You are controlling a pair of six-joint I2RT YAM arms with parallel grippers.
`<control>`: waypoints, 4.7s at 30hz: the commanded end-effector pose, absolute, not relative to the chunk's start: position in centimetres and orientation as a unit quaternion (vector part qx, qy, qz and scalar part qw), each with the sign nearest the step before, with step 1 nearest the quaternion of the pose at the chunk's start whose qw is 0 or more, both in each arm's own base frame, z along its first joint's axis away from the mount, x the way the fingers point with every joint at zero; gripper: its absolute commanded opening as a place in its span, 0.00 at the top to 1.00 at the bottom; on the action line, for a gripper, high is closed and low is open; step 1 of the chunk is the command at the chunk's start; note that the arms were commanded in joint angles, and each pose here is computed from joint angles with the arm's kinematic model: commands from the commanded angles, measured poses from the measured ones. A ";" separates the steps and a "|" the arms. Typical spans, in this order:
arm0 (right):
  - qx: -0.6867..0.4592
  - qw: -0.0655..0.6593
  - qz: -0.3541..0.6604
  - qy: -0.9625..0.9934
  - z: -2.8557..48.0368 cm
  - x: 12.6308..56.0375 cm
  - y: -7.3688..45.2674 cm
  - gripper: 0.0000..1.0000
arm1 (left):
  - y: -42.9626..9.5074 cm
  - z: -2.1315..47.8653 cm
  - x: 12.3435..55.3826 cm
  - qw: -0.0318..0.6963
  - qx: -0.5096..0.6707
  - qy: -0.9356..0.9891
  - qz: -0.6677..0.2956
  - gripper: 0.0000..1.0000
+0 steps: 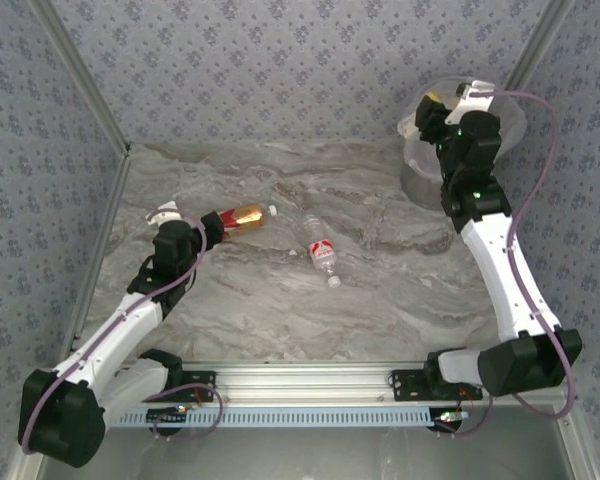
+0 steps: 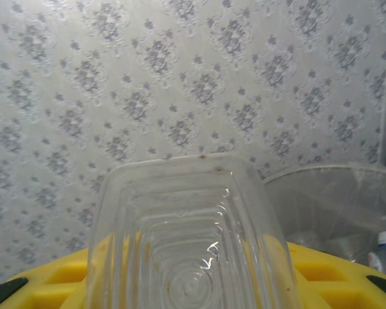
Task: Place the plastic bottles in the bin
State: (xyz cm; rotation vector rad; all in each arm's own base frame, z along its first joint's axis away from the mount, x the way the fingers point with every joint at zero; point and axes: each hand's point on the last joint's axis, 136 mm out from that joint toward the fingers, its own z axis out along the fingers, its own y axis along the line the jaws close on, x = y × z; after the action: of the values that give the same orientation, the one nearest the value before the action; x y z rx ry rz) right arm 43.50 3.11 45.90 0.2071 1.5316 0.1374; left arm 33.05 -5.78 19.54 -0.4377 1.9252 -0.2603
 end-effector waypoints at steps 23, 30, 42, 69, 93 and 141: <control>0.142 0.732 -0.182 0.641 45.0 54.4 -7.2 1.00 | -4.8 20.8 31.9 0.553 -0.201 0.800 -0.118 0.01; 0.143 0.672 -0.158 0.709 41.1 58.4 -8.6 0.96 | -4.9 19.9 32.0 0.545 -0.214 0.801 -0.125 0.01; 0.222 0.600 -0.154 0.753 35.1 60.0 -12.2 0.85 | -5.4 19.6 32.3 0.537 -0.206 0.807 -0.129 0.01; 0.084 0.574 0.012 0.814 35.6 59.2 -4.8 0.10 | -5.4 18.6 32.1 0.529 -0.213 0.811 -0.131 0.00; 0.142 0.464 -0.003 0.874 27.5 57.7 -6.9 0.38 | -5.7 18.3 32.4 0.524 -0.208 0.816 -0.133 0.01; -0.064 0.443 0.107 0.888 28.6 42.7 12.4 0.00 | -6.0 18.3 33.0 0.501 -0.222 0.824 -0.143 0.01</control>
State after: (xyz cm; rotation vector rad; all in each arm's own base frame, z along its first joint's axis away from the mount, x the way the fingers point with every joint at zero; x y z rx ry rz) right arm 43.53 11.08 29.88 -0.0939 2.1802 0.2921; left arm 32.41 -5.49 17.08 -0.5247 1.9977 -0.3015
